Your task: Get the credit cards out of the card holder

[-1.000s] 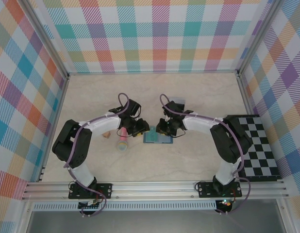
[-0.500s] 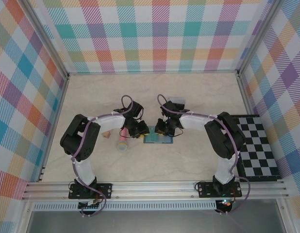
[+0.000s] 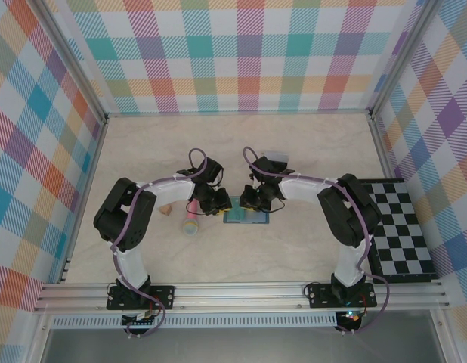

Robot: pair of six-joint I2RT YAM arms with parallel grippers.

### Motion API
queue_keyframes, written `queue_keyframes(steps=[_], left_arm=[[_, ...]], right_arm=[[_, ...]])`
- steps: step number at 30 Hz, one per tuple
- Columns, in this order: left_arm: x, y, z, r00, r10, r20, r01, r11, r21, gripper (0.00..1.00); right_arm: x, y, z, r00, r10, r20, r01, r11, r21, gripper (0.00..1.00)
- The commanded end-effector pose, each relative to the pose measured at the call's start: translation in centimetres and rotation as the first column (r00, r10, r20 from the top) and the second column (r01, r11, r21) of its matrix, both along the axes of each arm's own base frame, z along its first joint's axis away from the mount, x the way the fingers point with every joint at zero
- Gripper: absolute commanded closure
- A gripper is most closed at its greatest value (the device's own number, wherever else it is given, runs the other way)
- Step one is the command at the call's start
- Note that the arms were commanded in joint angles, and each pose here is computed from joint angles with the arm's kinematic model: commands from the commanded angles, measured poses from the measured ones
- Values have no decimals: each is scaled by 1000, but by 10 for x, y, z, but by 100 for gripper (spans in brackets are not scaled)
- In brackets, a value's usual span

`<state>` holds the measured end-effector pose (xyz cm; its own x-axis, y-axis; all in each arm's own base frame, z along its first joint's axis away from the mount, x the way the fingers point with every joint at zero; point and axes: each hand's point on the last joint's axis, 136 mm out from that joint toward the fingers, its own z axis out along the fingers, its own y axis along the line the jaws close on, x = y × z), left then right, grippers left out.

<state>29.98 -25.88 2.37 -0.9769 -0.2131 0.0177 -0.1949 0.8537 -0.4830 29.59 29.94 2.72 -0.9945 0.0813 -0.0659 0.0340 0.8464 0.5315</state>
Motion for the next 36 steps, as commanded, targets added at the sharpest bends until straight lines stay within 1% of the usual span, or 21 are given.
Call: queue_keyframes(steps=[1, 9, 16, 23, 27, 31, 34, 36], left_arm=[[-22, 21, -30, 997, 18, -71, -9, 992, 125, 85], [-25, 26, -32, 997, 19, -72, -8, 989, 145, 85], [-24, 28, -27, 998, 14, -60, -5, 989, 147, 85], [-28, 38, -14, 999, 4, -35, 2, 985, 171, 81], [-29, 31, -5, 1000, -22, -13, 24, 993, 115, 79], [-21, 18, 16, 999, -41, 32, 39, 998, 47, 75], [-14, 12, 35, 996, -46, 74, 45, 999, 17, 71], [-11, 9, 44, 994, -55, 95, 54, 999, 6, 71]], right_arm=[[-8, 6, -4, 998, 54, -23, -54, 998, 21, 83], [-11, 11, 5, 996, 87, 15, -88, 993, 77, 88], [-11, 12, 18, 994, 94, 58, -99, 990, 103, 100], [-16, 6, 28, 991, 109, 80, -117, 988, 97, 100], [-21, 1, 20, 992, 115, 58, -119, 990, 80, 100], [-22, 2, 10, 994, 109, 19, -110, 991, 77, 100], [-22, 4, 3, 995, 104, -3, -103, 992, 72, 100], [-21, 4, 1, 995, 101, -8, -100, 993, 66, 100]])
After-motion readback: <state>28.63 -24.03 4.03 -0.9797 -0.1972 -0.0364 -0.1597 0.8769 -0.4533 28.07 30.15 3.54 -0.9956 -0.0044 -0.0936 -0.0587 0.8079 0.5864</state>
